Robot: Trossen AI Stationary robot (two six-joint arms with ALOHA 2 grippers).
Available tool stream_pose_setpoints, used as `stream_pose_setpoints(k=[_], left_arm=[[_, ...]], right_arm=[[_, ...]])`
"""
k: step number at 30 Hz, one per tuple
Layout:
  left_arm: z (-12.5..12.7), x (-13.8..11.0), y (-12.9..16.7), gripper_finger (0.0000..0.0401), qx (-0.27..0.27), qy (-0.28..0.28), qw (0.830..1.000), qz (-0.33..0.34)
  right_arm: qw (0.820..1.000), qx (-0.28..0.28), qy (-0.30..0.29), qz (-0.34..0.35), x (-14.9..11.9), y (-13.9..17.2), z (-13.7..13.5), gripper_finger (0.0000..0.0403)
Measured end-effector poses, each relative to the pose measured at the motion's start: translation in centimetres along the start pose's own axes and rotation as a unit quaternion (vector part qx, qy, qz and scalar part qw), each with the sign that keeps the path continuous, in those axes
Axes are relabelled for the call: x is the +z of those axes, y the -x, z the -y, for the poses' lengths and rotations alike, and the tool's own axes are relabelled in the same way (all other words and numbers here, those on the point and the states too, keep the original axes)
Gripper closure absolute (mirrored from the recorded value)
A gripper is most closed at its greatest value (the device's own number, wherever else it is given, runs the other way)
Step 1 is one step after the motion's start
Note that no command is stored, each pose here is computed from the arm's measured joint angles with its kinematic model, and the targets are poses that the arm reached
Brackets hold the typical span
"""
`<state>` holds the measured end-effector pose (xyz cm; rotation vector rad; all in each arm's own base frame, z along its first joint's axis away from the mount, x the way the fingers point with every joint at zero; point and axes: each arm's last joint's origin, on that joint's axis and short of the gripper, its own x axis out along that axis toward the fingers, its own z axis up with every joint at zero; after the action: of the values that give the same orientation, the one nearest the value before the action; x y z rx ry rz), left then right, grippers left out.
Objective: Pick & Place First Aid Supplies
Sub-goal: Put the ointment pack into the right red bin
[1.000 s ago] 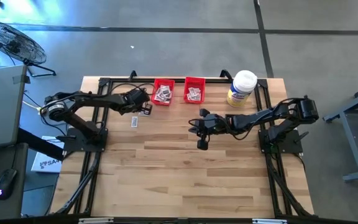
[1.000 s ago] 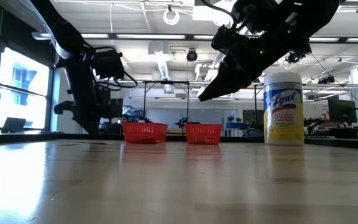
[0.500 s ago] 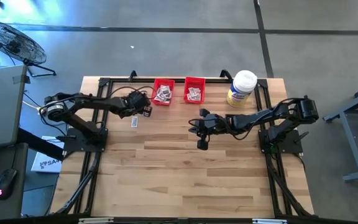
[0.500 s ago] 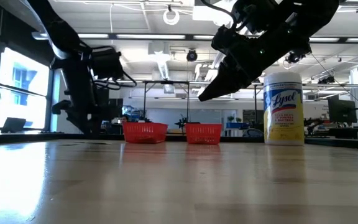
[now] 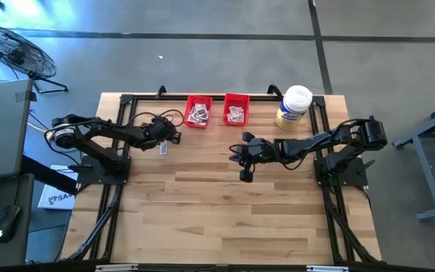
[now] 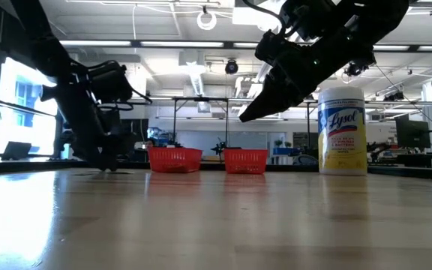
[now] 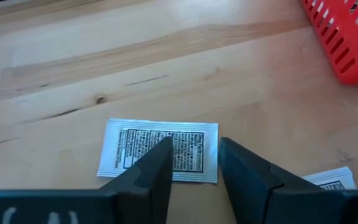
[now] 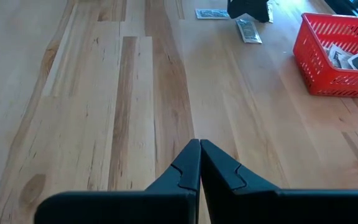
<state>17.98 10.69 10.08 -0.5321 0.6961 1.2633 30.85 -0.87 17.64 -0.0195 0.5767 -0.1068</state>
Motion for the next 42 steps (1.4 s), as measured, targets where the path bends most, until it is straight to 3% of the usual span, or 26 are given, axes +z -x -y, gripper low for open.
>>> stream_pose_setpoints(k=[11, 17, 22, 25, 31, 35, 42], left_arm=[[-0.5, -0.6, -0.1, 0.0391, 0.01, -0.002, 1.0, -0.001], [-0.2, -0.2, 0.0, 0.0396, 0.002, 0.0, 1.0, 0.002], [0.5, 1.3, 0.9, 0.0398, -0.043, 0.0, 0.999, -0.002], [1.0, 2.9, 2.2, 0.0397, -0.073, -0.003, 0.997, 0.004], [1.1, 5.8, 5.8, 0.0399, -0.079, -0.037, 0.996, 0.028], [2.2, 7.4, 8.1, 0.04, -0.166, -0.068, 0.982, 0.059], [4.9, 7.6, 10.6, 0.04, -0.399, -0.123, 0.908, 0.046]], right_arm=[[1.0, 0.0, 0.0, 0.0, 0.0, 0.0, 0.0, 0.04], [1.0, 0.0, -0.001, 0.0, 0.0, 0.0, 0.0, 0.04], [1.0, 0.0, -0.001, 0.0, 0.0, 0.0, 0.0, 0.0401], [1.0, -0.004, 0.0, 0.0, 0.0, 0.1, 0.0, 0.04], [0.999, -0.021, 0.003, -0.029, 0.2, 1.7, 0.2, 0.0401], [0.999, -0.049, -0.004, -0.024, 0.7, 2.9, 0.1, 0.04], [0.999, -0.045, 0.012, 0.026, 1.4, 2.2, -0.3, 0.0396]])
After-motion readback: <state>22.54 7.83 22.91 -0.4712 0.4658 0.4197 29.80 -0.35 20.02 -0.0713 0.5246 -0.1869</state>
